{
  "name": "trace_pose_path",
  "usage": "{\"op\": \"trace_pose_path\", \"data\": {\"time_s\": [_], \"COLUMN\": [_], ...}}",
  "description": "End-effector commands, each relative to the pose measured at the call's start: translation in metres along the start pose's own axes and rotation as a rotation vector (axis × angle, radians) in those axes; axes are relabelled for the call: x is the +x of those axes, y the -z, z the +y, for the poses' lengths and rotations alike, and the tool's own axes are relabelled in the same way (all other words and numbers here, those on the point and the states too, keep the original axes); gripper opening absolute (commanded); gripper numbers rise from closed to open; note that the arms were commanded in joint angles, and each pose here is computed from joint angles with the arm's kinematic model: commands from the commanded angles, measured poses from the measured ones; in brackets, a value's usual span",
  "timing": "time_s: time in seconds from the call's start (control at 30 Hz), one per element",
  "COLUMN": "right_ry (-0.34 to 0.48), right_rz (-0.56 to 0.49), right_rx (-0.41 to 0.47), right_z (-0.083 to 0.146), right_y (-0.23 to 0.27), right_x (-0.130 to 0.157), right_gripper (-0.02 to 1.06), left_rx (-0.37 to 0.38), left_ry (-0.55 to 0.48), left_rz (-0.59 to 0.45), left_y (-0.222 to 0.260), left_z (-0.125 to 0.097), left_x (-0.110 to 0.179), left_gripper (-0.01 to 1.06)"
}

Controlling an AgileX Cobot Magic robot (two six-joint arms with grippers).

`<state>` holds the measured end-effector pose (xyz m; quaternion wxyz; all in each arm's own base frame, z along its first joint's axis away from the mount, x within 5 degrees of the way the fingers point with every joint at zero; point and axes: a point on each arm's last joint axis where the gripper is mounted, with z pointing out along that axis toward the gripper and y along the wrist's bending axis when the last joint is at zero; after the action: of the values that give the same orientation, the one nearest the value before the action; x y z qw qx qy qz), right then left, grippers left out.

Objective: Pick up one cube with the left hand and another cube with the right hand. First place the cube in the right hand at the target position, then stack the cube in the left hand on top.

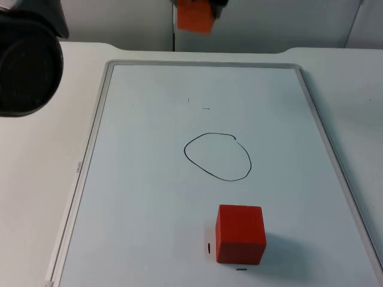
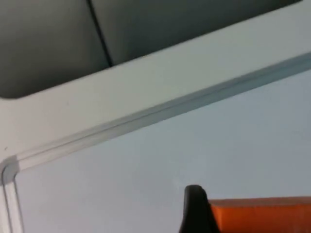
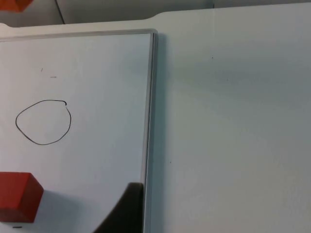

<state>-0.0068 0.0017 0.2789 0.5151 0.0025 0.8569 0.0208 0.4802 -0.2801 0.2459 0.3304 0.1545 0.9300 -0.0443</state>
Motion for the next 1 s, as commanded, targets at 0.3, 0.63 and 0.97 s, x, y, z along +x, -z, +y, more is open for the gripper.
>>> {"op": "trace_pose_path", "data": {"time_s": [0.3,0.63,0.97], "right_ry": [-0.006,-0.006,0.012], "right_rz": [-0.005,-0.005,-0.003], "right_rx": [0.005,0.005,-0.026], "right_z": [0.0,0.0,0.0], "right_y": [-0.001,-0.001,0.0], "right_x": [0.001,0.001,0.001], "right_gripper": [1.04,1.04,1.04], "left_rx": [0.175,0.13,0.028], "left_ry": [-0.04,-0.073,-0.102], "left_rz": [-0.241,-0.396,-0.528], "left_y": [0.129,0.21,0.283], "left_z": [-0.019,-0.002,0.021], "left_x": [-0.042,-0.057,-0.06], "left_gripper": [0.19,0.19,0.19]}}
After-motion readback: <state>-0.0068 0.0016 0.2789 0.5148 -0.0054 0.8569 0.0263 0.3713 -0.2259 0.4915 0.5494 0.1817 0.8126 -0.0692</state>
